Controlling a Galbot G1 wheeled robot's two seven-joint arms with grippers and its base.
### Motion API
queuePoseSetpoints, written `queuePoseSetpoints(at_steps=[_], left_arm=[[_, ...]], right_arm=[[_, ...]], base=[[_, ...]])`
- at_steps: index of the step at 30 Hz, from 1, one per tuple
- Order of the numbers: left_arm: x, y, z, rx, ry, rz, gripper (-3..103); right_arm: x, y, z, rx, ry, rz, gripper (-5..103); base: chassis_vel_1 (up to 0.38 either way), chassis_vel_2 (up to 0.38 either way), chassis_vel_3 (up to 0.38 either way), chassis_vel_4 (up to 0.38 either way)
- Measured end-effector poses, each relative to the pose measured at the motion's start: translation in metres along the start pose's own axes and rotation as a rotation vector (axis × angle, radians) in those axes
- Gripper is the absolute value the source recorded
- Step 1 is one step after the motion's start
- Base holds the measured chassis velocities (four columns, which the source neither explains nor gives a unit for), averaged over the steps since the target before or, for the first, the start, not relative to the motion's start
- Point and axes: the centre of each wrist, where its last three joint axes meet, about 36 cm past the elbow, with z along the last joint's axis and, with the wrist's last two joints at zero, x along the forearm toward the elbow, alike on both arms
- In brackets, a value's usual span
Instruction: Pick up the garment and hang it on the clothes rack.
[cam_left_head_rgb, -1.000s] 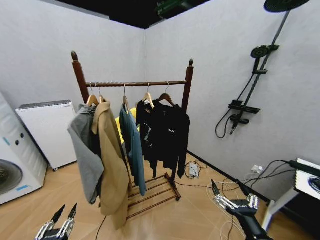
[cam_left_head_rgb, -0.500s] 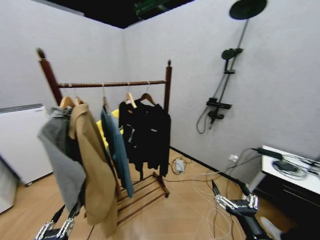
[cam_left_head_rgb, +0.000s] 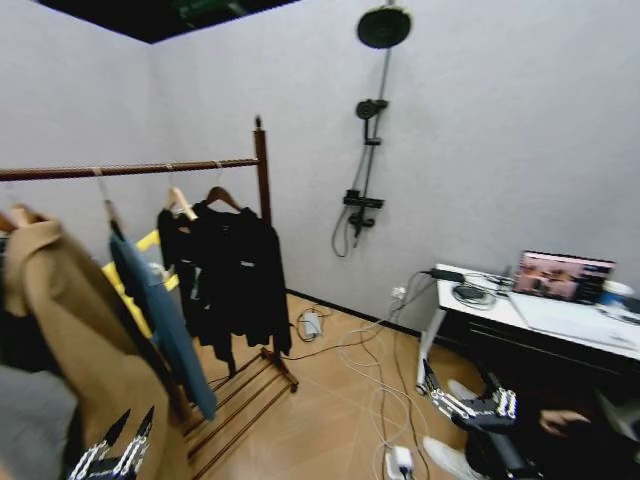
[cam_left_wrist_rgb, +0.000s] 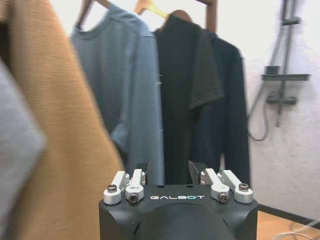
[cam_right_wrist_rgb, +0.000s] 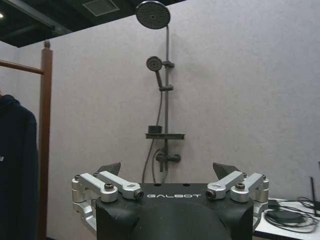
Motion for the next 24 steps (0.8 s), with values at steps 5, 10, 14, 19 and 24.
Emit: queuePoseSetpoints(at_steps=[5, 10, 14, 19, 24], left_arm=[[0.0000, 0.0000, 0.0000, 0.000, 0.000, 0.000, 46], [0.0000, 0.0000, 0.0000, 0.000, 0.000, 0.000, 46], [0.0000, 0.0000, 0.0000, 0.000, 0.000, 0.000, 46], [0.0000, 0.0000, 0.0000, 0.000, 0.000, 0.000, 46], [0.0000, 0.0000, 0.0000, 0.000, 0.000, 0.000, 46]], right_arm=[[0.0000, 0.0000, 0.0000, 0.000, 0.000, 0.000, 100], [0.0000, 0.0000, 0.0000, 0.000, 0.000, 0.000, 100], [0.0000, 0.0000, 0.0000, 0.000, 0.000, 0.000, 100], [0.0000, 0.0000, 0.0000, 0.000, 0.000, 0.000, 100], [0.0000, 0.0000, 0.0000, 0.000, 0.000, 0.000, 100]], base=[[-0.127, -0.137, -0.115, -0.118], [-0.124, -0.118, -0.123, -0.131], [-0.113, -0.124, -0.124, -0.140], [-0.116, -0.134, -0.121, -0.134], [-0.144, -0.135, -0.117, -0.115]])
